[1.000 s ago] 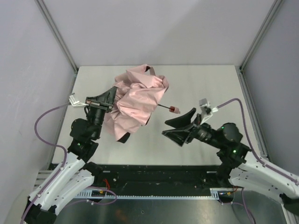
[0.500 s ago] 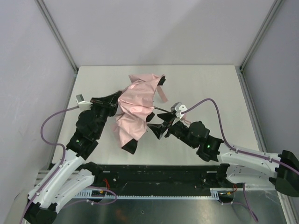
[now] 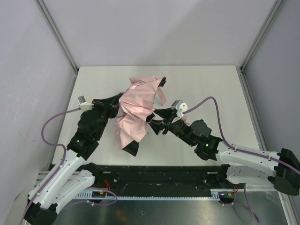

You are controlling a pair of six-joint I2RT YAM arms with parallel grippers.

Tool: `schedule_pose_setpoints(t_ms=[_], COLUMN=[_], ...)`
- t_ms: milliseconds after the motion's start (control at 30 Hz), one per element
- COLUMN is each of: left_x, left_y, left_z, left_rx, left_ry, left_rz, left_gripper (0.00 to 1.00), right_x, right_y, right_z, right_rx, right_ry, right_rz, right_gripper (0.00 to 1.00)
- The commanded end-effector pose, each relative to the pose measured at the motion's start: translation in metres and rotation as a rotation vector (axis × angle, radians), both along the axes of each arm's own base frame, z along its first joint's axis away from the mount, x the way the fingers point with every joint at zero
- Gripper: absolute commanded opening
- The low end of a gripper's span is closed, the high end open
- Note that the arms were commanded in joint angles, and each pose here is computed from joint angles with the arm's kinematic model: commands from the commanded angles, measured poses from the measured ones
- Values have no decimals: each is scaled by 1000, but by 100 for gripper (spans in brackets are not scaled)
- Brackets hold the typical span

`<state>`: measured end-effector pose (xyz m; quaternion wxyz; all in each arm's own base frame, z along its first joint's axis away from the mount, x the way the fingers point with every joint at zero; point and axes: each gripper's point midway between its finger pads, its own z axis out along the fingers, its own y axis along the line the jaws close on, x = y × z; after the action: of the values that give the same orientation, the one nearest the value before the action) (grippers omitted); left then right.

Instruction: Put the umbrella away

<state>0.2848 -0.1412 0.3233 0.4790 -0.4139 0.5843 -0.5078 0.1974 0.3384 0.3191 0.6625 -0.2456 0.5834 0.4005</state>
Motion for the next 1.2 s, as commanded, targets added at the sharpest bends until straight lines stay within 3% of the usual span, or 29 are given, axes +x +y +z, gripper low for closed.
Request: schedule_pose_setpoints(t_ms=[0,167,233,433,667,800,1000,1167], left_x=[-2,0,1,4,-4,-10,-15,-13], left_y=[4,7,10,31,44,42,26,20], left_z=[41,44,49,64,73,75,72,64], left_rx=[-89,-66,-41,62,79,41,-49,-76], left_ry=[-97,-130,-170,-291,-362,-373,-363,-342], left_rz=[10,28,49,168,229,200,98,72], left_gripper=[0,0,0,0,0,0,0,0], right_x=[-6,-25,-40,-89,-100,-80,-45,-31], right_y=[6,15,16,5,-26,-23,-10,5], right_z=[48,53,49,57,81,66,41,36], right_rx=[103,119,124,216,401,372,326,324], right_ry=[-90,-35,36,330,550,541,480,438], right_rz=[39,158,249,570,750,640,476,444], right_gripper=[56,17,6,0,0,2,44,54])
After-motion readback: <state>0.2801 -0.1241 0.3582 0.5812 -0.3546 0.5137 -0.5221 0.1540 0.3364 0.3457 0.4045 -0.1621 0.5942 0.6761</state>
